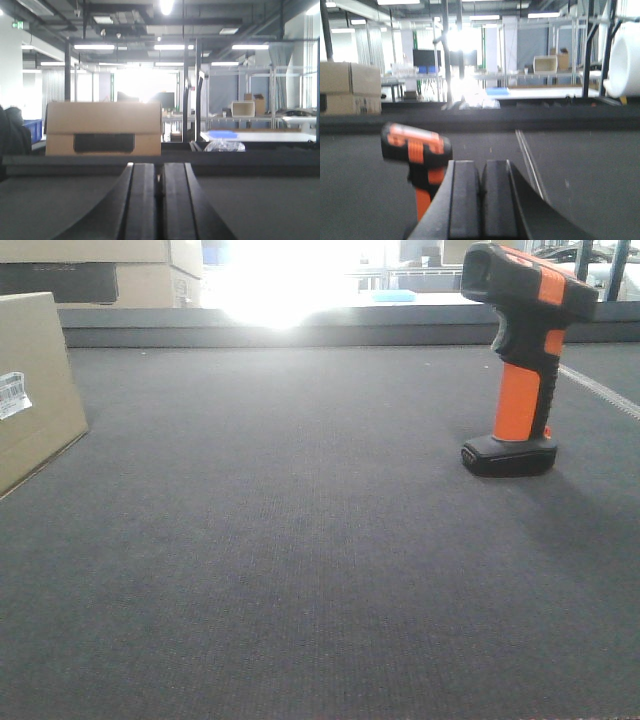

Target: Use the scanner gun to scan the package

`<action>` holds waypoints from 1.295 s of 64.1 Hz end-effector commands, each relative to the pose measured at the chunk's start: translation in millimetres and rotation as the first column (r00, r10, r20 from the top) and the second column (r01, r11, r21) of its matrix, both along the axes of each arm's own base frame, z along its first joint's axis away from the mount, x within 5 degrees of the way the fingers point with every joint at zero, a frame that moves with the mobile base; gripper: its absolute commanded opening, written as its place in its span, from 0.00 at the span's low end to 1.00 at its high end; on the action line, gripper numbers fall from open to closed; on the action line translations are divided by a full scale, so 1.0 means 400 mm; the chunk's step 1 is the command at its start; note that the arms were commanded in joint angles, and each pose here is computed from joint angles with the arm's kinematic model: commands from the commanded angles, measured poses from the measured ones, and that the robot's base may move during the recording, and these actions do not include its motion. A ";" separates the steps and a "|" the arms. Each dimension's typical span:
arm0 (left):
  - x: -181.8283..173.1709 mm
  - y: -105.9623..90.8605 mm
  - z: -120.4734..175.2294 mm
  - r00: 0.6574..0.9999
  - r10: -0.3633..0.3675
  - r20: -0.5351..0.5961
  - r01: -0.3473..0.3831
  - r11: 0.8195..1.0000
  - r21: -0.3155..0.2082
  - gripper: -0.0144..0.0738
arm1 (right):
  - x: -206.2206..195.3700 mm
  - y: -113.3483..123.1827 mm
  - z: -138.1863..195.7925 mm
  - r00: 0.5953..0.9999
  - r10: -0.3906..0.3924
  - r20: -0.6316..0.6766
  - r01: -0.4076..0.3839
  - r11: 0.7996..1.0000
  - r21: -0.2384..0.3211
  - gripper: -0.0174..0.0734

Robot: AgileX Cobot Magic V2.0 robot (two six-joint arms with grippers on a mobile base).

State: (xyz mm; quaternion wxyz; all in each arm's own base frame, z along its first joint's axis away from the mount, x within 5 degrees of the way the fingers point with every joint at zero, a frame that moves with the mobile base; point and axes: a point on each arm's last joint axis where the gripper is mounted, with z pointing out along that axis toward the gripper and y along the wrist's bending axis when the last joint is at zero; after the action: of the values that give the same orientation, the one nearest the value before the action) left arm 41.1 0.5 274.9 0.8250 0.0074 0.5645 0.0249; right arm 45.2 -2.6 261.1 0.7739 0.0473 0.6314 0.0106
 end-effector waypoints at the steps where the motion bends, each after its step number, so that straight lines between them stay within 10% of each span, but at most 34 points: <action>1: -0.026 0.000 0.079 1.000 0.001 0.017 -0.001 1.000 0.002 0.04 | -0.027 0.003 0.071 0.999 0.005 0.037 -0.005 1.000 -0.001 0.02; 17: -0.008 0.002 0.269 0.994 0.005 -0.110 -0.006 1.000 -0.002 0.14 | 0.008 0.002 0.198 1.000 0.011 -0.023 -0.011 1.000 0.001 0.19; 33: 0.078 0.002 0.308 0.981 -0.003 -0.196 0.000 1.000 -0.017 0.88 | 0.102 -0.004 0.215 0.991 0.011 -0.131 -0.010 1.000 0.011 0.79; 45: 0.121 -0.008 0.295 0.938 -0.073 -0.340 0.049 0.996 -0.078 0.77 | 0.131 -0.002 0.215 0.991 0.028 -0.131 -0.027 1.000 0.012 0.81; 83: 0.539 0.017 0.381 0.394 -0.041 -0.918 -0.019 0.998 -0.052 0.78 | 0.141 0.004 0.212 0.989 0.055 -0.140 -0.053 0.998 0.013 0.81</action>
State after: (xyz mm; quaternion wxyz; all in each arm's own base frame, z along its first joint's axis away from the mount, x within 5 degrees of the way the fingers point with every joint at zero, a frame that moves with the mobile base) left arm 237.4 2.2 427.3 0.4083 -0.0003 0.9128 -0.0106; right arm 101.4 -0.9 342.0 0.7195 0.0334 0.6931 0.0291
